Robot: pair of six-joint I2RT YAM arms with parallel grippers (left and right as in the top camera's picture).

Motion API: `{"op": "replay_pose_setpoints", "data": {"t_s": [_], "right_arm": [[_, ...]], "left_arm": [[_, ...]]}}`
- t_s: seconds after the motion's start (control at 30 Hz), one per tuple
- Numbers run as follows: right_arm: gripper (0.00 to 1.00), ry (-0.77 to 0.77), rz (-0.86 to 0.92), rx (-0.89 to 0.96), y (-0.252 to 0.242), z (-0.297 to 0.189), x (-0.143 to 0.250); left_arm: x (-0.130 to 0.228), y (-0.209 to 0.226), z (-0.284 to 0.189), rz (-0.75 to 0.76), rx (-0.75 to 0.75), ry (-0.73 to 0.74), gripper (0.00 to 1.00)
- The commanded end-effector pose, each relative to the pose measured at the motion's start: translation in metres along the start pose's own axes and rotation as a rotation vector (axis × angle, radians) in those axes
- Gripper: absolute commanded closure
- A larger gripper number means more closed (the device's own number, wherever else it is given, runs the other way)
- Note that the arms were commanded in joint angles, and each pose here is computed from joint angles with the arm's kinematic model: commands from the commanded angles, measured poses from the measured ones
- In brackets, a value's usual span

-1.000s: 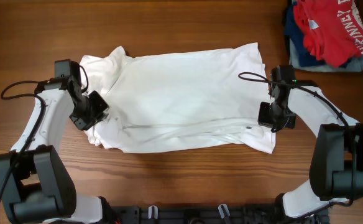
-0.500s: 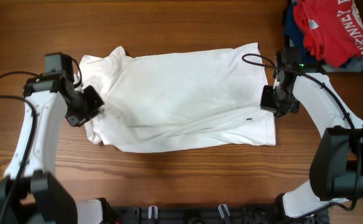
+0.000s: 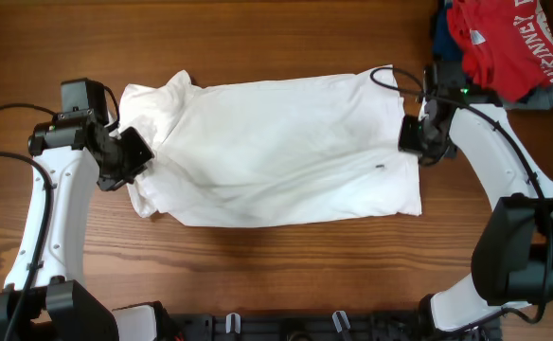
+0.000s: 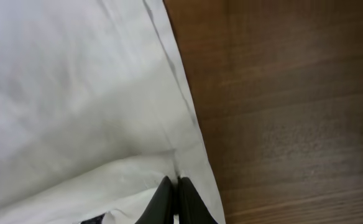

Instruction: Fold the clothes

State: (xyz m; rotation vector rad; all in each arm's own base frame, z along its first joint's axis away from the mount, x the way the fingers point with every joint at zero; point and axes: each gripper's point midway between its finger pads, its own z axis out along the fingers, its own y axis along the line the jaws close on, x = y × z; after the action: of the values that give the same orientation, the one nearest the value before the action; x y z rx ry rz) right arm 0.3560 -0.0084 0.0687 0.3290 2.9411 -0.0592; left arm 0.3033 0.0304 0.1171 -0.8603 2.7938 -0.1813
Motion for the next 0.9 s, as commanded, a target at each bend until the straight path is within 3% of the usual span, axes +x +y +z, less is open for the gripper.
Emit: {"op": "replay_pose_setpoints", "data": {"t_s": [0.0, 0.23, 0.6, 0.67, 0.73, 0.77, 0.87], "right_arm": [[0.96, -0.089, 0.01, -0.003, -0.008, -0.02, -0.024], [0.96, -0.126, -0.016, -0.029, -0.008, -0.02, -0.035], [0.96, -0.13, -0.074, -0.125, 0.01, -0.012, -0.041], [0.96, -0.133, -0.074, -0.126, 0.011, -0.008, -0.043], [0.95, -0.143, -0.074, -0.127, 0.011, -0.007, -0.046], [0.95, -0.15, -0.074, -0.128, 0.012, -0.008, -0.047], [0.94, -0.177, -0.075, -0.137, 0.014, -0.009, -0.054]], "left_arm": [[-0.016, -0.001, -0.008, 0.025, -0.011, -0.077, 0.96], [-0.032, -0.007, -0.008, 0.029, 0.011, -0.141, 0.96], [-0.029, -0.008, 0.026, 0.021, -0.006, -0.049, 0.96], [-0.032, -0.008, 0.034, 0.021, -0.008, -0.045, 0.75], [-0.034, -0.009, 0.037, 0.021, -0.009, -0.045, 0.14], [-0.034, -0.009, 0.037, 0.022, -0.008, -0.045, 0.0], [-0.034, -0.009, 0.038, 0.034, -0.009, -0.043, 0.0]]}}
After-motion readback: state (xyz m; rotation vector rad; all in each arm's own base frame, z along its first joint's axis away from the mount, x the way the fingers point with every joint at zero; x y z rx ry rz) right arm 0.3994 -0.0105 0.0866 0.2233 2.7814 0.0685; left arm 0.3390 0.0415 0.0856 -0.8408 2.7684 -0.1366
